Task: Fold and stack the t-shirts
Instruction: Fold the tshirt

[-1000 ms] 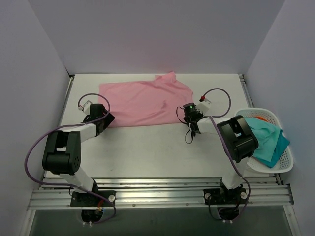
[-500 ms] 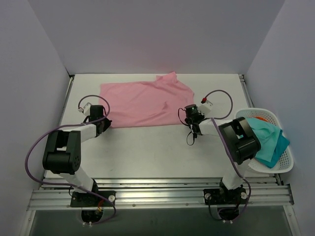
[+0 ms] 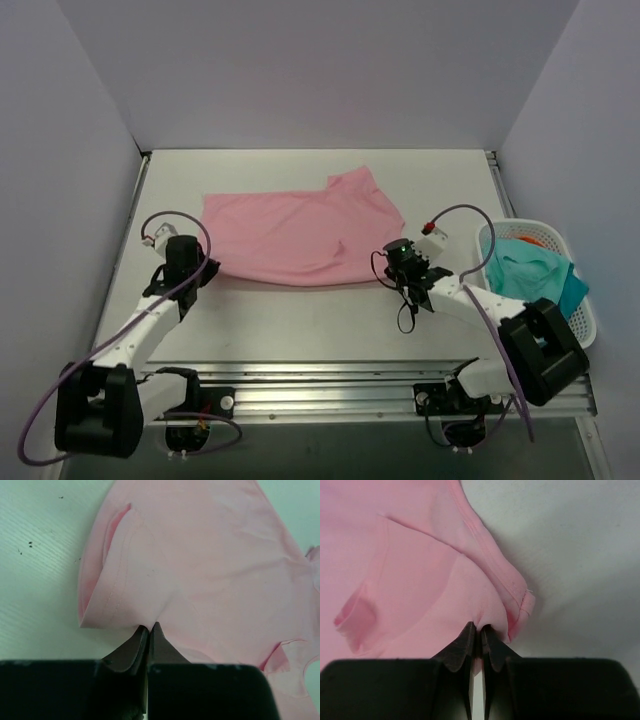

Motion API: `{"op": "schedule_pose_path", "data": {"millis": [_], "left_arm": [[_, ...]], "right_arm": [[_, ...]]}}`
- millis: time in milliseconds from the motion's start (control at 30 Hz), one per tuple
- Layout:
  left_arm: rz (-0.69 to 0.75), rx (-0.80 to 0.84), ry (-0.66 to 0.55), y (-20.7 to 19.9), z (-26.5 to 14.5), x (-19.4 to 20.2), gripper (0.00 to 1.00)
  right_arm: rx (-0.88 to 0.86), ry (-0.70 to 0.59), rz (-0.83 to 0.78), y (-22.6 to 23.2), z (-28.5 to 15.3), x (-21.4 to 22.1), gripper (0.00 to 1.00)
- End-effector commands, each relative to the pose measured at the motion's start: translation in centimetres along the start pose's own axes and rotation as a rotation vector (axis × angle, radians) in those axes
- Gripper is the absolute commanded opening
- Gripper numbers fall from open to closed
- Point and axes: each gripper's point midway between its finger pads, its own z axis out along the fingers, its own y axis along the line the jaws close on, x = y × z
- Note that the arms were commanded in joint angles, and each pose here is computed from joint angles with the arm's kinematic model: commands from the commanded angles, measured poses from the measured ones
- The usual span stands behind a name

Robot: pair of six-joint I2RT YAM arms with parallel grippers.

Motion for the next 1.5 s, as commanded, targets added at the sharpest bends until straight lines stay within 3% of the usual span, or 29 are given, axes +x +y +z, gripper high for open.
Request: {"op": "schedule_pose_path", "data": {"millis": [0, 300, 400, 433, 467, 500, 533, 567, 600, 633, 833, 1000, 1100, 1133, 1267, 1300, 1467], "left_arm": [[-0.005, -0.012, -0.007, 1.2, -2.3, 0.4, 0.02], [-0.012, 0.012, 0.011, 3.4, -6.8, 1.8, 0.02], [-0.014, 0.03, 0.006, 3.5, -8.6, 1.6, 0.14], [-0.016, 0.04, 0.006, 3.6, -9.4, 1.6, 0.38], [-0.018, 0.06, 0.006, 3.2, -10.1, 1.3, 0.55], [-0.021, 0.07, 0.006, 3.1, -10.6, 1.3, 0.69], [-0.023, 0.072, 0.009, 3.4, -11.4, 1.3, 0.85], [-0.028, 0.085, 0.006, 3.1, -12.0, 1.1, 0.94], [-0.037, 0.109, 0.009, 2.6, -12.5, 1.0, 0.94], [-0.042, 0.133, 0.01, 2.2, -13.0, 1.0, 0.94], [-0.045, 0.179, 0.002, -0.3, -14.0, -0.7, 0.94], [-0.008, 0.205, -0.077, -3.2, -13.1, -3.9, 0.94], [0.043, 0.201, -0.136, -5.4, -10.6, -6.2, 0.94], [0.061, 0.159, -0.122, -5.7, -8.8, -6.6, 0.94], [0.122, 0.101, -0.056, -6.5, -2.7, -7.8, 0.94], [0.13, 0.075, -0.017, -5.9, -0.1, -7.3, 0.94], [0.077, 0.048, -0.03, -4.4, 5.6, -9.9, 0.94]], "right_arm": [[0.06, -0.05, 0.026, -2.4, -2.9, -0.8, 0.0], [0.004, -0.072, 0.088, -5.3, -9.1, -0.7, 0.0], [-0.012, -0.066, 0.101, -6.1, -10.4, -0.7, 0.0], [-0.018, -0.061, 0.103, -6.3, -10.7, -0.6, 0.13], [-0.011, -0.053, 0.096, -6.7, -10.9, -0.4, 0.28], [-0.035, -0.053, 0.115, -6.6, -11.4, -0.5, 0.44], [-0.039, -0.052, 0.126, -6.7, -11.7, -0.5, 0.7], [-0.048, -0.049, 0.127, -6.7, -12.0, -0.6, 0.85], [-0.058, -0.052, 0.141, -6.7, -12.3, -0.8, 0.95], [-0.067, -0.059, 0.154, -6.4, -12.7, -1.3, 0.98], [-0.083, -0.125, 0.141, -4.8, -14.4, -4.6, 0.99], [-0.153, -0.216, 0.084, 0.4, -14.7, -8.0, 0.99], [-0.157, -0.266, 0.012, 3.8, -13.4, -9.4, 1.0], [-0.152, -0.299, 0.005, 4.7, -12.6, -10.8, 1.0], [-0.189, -0.206, -0.017, 8.1, -6.8, -11.2, 1.0], [-0.155, -0.17, -0.027, 7.9, -4.0, -11.3, 1.0], [-0.058, -0.133, -0.045, 7.9, 3.5, -11.6, 1.0]]}}
